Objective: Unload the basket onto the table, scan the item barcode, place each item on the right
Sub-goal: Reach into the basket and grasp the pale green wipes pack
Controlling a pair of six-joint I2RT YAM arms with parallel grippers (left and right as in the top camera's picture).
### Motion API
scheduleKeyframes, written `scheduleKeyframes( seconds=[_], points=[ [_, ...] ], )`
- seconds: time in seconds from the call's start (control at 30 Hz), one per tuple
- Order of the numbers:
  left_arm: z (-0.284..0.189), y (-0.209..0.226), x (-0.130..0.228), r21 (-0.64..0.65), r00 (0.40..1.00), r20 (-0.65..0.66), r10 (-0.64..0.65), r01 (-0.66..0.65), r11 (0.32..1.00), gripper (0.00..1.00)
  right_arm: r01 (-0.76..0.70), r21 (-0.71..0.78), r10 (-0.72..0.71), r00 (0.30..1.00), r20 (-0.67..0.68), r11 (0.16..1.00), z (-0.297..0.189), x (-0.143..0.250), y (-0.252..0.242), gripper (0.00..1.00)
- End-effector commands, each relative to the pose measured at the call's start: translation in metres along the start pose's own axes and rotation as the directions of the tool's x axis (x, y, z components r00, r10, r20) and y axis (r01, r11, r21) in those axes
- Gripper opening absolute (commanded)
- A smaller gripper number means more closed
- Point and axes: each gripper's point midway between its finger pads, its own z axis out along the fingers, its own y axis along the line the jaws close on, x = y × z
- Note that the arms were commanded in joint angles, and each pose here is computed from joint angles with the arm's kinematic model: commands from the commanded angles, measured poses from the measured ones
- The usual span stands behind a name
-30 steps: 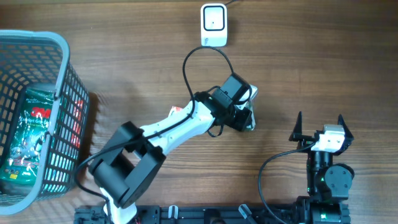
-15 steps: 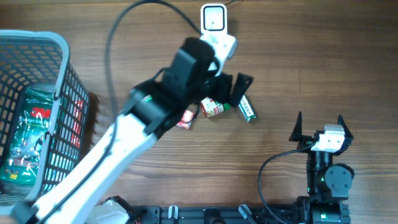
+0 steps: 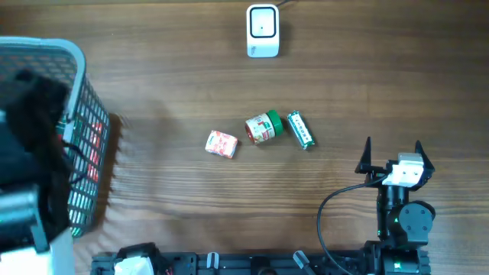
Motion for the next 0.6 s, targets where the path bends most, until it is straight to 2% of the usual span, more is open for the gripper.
scheduleKeyframes(
  seconds=[0.0,0.03,0.13,0.27,0.33,0.43,0.57],
  points=[
    [0.055,0.033,0.011,-0.101,0.959,-0.193,-0.207,0.191,0.976,1.00,0.009,0.012,-0.009,1.000,0.005,1.000,0.000,-0.001,-0.002,1.00],
    [0.071,0.043,0.015,-0.132,0.942,-0.243,-0.231,0.204,0.970,1.00,0.009,0.012,-0.009,1.000,0.005,1.000,0.000,-0.001,-0.002,1.00],
    [0.116,0.095,0.042,-0.354,0.876,-0.354,-0.328,0.199,0.914,1.00,0.009,0.012,-0.009,1.000,0.005,1.000,0.000,-0.001,-0.002,1.00],
    [0.146,0.148,0.110,-0.582,0.740,-0.549,-0.390,-0.003,0.813,1.00,0.008,0.012,-0.009,1.000,0.005,1.000,0.000,-0.001,-0.002,1.00],
    [0.153,0.162,0.129,-0.608,0.691,-0.610,-0.388,-0.094,0.788,1.00,0.009,0.012,-0.009,1.000,0.005,1.000,0.000,-0.001,-0.002,1.00],
    [0.160,0.193,0.144,-0.673,0.671,-0.634,-0.385,-0.234,0.702,1.00,0.008,0.012,-0.009,1.000,0.005,1.000,0.000,-0.001,-0.002,1.00],
    [0.164,0.214,0.177,-0.690,0.607,-0.672,-0.424,-0.305,0.657,1.00,0.009,0.012,-0.009,1.000,0.005,1.000,0.000,-0.001,-0.002,1.00]
  ],
)
